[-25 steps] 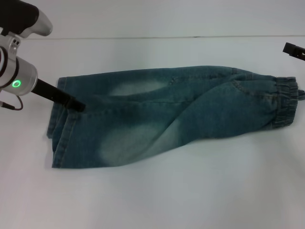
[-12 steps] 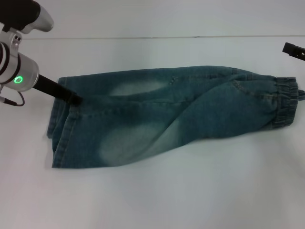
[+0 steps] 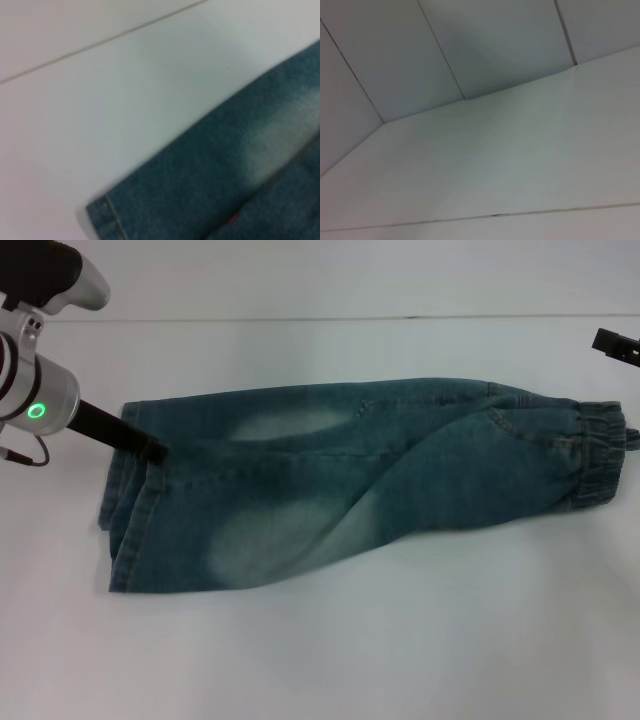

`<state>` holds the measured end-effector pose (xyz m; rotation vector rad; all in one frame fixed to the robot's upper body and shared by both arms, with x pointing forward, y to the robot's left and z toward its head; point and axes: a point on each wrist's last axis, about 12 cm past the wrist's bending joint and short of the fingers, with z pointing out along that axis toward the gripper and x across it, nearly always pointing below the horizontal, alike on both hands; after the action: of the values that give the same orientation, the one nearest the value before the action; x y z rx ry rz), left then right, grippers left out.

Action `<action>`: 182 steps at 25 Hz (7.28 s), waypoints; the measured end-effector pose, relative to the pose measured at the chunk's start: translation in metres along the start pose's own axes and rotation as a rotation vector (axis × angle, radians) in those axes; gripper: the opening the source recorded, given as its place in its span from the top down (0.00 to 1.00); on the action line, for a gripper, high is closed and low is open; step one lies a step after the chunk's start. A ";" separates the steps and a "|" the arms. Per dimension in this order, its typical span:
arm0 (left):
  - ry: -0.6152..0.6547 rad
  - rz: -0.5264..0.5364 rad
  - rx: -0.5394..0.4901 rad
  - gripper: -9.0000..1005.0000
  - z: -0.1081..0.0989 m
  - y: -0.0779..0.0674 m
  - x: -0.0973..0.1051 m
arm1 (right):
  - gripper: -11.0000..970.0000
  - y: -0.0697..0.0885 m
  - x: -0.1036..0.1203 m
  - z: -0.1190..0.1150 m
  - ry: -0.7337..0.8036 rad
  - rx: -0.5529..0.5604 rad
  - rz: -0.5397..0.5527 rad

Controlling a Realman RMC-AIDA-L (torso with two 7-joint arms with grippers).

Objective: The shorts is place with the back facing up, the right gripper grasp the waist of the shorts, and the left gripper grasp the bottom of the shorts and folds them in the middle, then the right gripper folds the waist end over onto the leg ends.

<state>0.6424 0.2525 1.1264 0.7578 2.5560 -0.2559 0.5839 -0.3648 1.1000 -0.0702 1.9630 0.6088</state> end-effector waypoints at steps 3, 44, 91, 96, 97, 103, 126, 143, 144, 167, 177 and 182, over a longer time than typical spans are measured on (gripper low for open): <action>0.012 0.001 0.012 0.76 0.000 -0.001 0.000 | 0.10 0.000 0.000 0.000 0.000 -0.001 -0.001; 0.038 0.006 -0.017 0.52 0.007 -0.003 0.003 | 0.12 0.002 -0.001 0.001 0.001 -0.013 -0.004; -0.113 -0.011 -0.079 0.95 -0.011 0.001 -0.041 | 0.15 0.007 -0.001 0.003 -0.002 -0.031 -0.009; -0.124 -0.016 -0.078 0.95 -0.006 -0.002 -0.046 | 0.15 0.005 -0.002 0.003 0.004 -0.025 0.008; -0.119 -0.015 -0.075 0.95 -0.004 -0.003 -0.046 | 0.15 0.004 -0.002 0.002 0.005 -0.019 0.016; -0.112 -0.015 -0.081 0.95 0.000 -0.002 -0.045 | 0.15 -0.005 0.005 -0.008 0.007 0.018 0.061; -0.084 -0.002 -0.061 0.95 0.007 -0.008 -0.041 | 0.17 -0.012 0.040 -0.031 0.071 0.003 0.234; -0.070 0.007 -0.059 0.95 0.009 -0.010 -0.037 | 0.18 -0.007 0.038 -0.009 0.138 0.008 0.219; -0.070 0.007 -0.059 0.95 0.009 -0.010 -0.037 | 0.18 -0.007 0.038 -0.009 0.138 0.009 0.220; -0.057 0.019 -0.060 0.94 0.010 -0.010 -0.037 | 0.19 -0.006 0.045 -0.010 0.144 0.012 0.248; -0.059 0.022 -0.060 0.93 0.010 -0.010 -0.038 | 0.36 -0.002 0.042 -0.005 0.156 -0.004 0.234; -0.053 0.015 -0.059 0.92 0.012 -0.010 -0.035 | 0.60 -0.004 0.035 -0.004 0.143 0.006 0.212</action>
<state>0.6675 0.2246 1.1324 0.7385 2.4954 -0.1915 0.5653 -0.3623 1.0695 0.1019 2.1274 0.7531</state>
